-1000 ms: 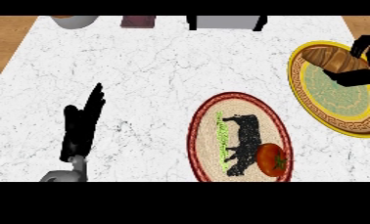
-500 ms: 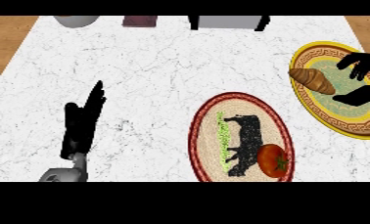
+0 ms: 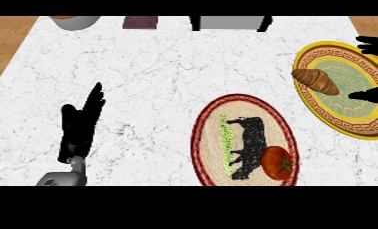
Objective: Pick the croissant from the placemat and place it in the plate
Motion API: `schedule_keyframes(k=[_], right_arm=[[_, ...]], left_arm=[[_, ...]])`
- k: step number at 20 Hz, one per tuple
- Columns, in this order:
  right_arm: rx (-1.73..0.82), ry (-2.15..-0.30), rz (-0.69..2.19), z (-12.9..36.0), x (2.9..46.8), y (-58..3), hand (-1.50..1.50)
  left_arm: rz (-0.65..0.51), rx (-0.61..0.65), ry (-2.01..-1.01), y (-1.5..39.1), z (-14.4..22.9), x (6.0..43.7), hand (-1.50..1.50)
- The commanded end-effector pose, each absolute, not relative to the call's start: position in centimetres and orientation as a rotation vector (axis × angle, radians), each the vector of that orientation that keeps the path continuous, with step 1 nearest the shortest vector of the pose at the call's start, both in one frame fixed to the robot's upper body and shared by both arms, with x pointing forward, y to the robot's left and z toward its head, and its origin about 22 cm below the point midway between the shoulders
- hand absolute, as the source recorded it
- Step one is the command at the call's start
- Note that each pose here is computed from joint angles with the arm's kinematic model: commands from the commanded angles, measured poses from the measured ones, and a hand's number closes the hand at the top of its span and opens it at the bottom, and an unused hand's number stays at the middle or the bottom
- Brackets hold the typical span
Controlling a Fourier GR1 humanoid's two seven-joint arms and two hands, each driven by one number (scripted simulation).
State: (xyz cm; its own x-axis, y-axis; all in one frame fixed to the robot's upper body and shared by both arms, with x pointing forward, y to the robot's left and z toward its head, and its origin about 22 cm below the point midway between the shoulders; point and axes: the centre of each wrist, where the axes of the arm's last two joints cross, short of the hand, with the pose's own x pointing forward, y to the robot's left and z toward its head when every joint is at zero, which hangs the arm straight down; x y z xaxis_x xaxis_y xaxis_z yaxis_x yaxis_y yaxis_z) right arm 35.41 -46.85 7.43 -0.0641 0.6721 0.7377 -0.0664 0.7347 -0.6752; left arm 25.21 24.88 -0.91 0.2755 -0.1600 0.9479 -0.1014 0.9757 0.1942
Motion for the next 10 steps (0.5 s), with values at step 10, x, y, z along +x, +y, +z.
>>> schedule_keyframes(k=[10], right_arm=[[-0.183,-1.691,0.288,7.5,31.2,-52.3,-1.5]], left_arm=[[-0.038,0.255,-1.281,24.9,0.0,26.8,0.0]])
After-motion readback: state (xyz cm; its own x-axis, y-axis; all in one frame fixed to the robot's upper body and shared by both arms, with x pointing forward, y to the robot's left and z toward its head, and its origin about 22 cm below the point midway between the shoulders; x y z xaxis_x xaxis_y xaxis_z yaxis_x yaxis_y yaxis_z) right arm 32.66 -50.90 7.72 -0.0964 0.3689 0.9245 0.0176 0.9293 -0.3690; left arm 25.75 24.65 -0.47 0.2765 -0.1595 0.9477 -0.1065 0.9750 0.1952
